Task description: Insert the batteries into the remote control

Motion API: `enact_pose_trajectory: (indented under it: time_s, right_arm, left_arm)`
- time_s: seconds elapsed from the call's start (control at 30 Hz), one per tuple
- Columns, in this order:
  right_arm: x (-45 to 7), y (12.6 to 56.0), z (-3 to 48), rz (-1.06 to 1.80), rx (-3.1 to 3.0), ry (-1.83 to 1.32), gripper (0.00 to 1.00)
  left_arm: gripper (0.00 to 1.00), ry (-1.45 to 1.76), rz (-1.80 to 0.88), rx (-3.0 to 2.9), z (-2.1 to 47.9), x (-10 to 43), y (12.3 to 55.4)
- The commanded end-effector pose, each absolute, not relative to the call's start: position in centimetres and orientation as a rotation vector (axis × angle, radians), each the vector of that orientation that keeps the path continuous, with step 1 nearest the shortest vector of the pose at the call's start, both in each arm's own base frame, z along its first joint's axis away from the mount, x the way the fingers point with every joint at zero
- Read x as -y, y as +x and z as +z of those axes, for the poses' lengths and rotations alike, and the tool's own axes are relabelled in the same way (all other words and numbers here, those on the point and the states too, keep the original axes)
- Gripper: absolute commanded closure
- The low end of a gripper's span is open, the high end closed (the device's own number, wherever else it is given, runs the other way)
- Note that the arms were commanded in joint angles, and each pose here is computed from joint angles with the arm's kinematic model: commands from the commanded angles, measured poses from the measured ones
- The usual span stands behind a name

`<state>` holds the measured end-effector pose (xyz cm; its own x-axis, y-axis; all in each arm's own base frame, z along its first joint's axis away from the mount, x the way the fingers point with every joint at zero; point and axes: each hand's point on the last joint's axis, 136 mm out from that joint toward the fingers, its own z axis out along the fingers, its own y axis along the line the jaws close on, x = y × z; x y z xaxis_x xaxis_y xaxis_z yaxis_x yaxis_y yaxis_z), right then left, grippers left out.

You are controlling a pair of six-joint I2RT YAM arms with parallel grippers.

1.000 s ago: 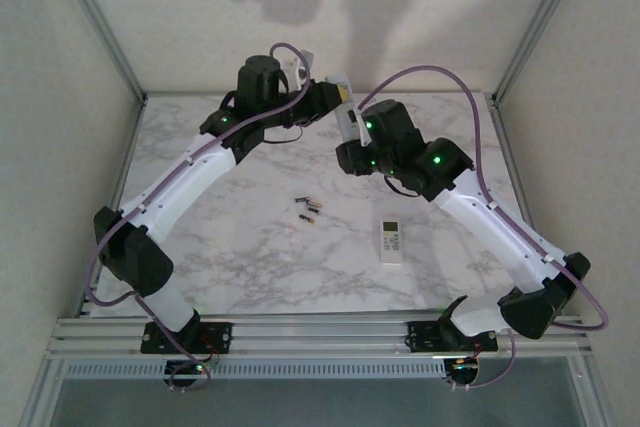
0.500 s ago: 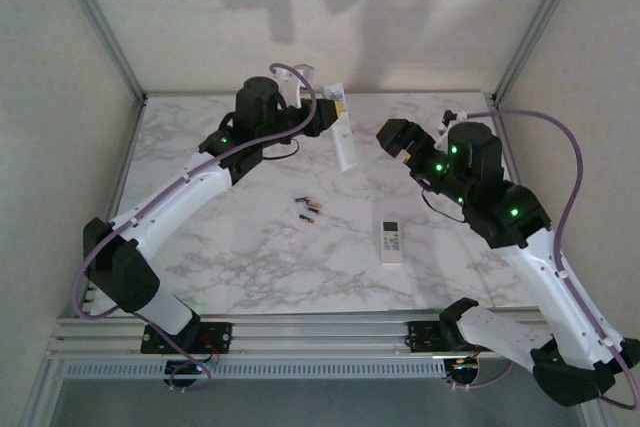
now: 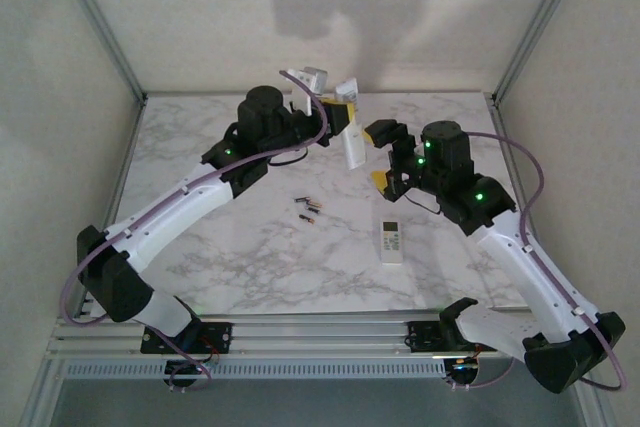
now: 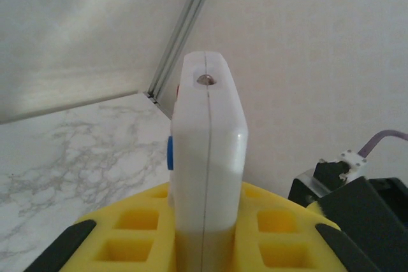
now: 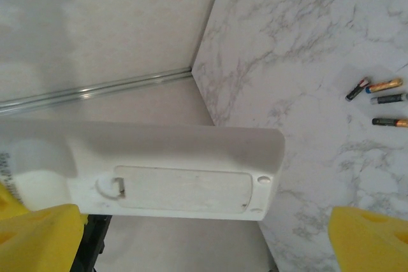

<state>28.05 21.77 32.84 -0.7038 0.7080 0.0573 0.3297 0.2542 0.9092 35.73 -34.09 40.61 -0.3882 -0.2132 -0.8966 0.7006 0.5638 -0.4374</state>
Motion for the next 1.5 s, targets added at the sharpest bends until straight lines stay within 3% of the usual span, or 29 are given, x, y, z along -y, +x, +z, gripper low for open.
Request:
enact_pose_trajectory:
  time_s: [0.0, 0.83, 1.47]
  right_arm:
    - [-22.4, 28.5, 32.5, 1.512, -2.148, 0.997, 0.01]
    - [-24.0, 29.6, 34.2, 1.624, -2.072, 0.840, 0.01]
    - [-24.2, 29.7, 26.7, 1.424, -2.309, 1.011, 0.06]
  left_arm:
    - [1.00, 0.423, -1.045, -1.614, 43.2, 33.8, 34.8]
    - [1.00, 0.439, -1.097, -1.585, 44.6, 34.0, 33.6]
    - [1.00, 0.439, -1.113, -1.490, 46.9, 33.4, 32.6]
